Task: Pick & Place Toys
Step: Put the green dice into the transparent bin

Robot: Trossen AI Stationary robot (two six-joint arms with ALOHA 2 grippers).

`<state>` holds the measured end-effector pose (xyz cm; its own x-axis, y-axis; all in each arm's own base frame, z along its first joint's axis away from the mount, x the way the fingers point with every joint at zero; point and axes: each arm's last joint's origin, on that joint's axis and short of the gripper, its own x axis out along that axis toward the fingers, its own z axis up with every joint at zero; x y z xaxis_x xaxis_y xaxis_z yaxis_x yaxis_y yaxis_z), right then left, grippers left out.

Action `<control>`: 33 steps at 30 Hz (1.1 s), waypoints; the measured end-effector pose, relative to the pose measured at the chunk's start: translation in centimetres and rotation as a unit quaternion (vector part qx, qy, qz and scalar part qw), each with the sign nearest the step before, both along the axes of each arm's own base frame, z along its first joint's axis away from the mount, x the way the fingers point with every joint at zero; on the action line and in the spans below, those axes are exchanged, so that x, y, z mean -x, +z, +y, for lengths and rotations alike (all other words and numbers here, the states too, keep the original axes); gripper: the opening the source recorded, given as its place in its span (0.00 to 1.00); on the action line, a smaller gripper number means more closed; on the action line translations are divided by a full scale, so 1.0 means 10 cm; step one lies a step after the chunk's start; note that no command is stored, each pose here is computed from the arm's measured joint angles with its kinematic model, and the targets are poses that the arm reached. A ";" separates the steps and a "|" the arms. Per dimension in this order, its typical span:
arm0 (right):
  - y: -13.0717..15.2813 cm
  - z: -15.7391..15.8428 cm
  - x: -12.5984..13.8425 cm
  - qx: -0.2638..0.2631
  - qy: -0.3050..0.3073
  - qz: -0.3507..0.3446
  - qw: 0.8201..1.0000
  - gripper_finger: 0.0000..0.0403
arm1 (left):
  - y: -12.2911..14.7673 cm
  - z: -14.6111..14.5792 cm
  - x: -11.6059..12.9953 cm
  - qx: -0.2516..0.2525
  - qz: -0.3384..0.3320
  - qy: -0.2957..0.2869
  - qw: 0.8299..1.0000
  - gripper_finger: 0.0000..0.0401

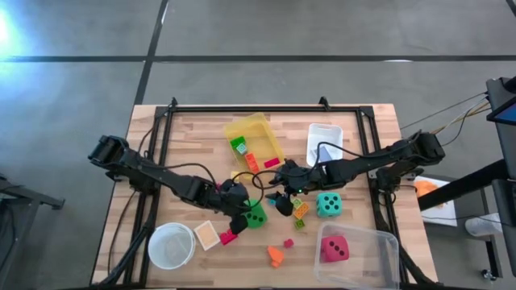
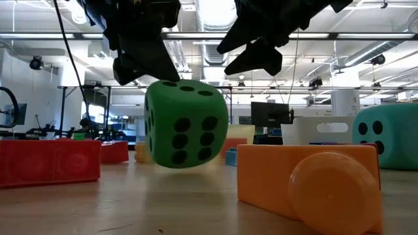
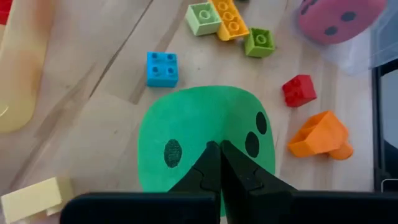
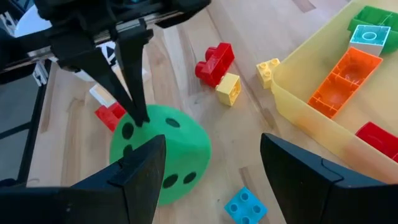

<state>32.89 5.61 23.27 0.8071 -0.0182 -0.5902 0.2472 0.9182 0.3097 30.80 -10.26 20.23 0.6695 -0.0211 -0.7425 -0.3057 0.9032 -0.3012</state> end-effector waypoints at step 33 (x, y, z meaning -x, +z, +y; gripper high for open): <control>0.00 0.00 0.00 -0.002 0.004 0.001 1.000 0.63 | -0.06 -0.21 0.01 0.025 -0.002 -0.036 0.999 0.02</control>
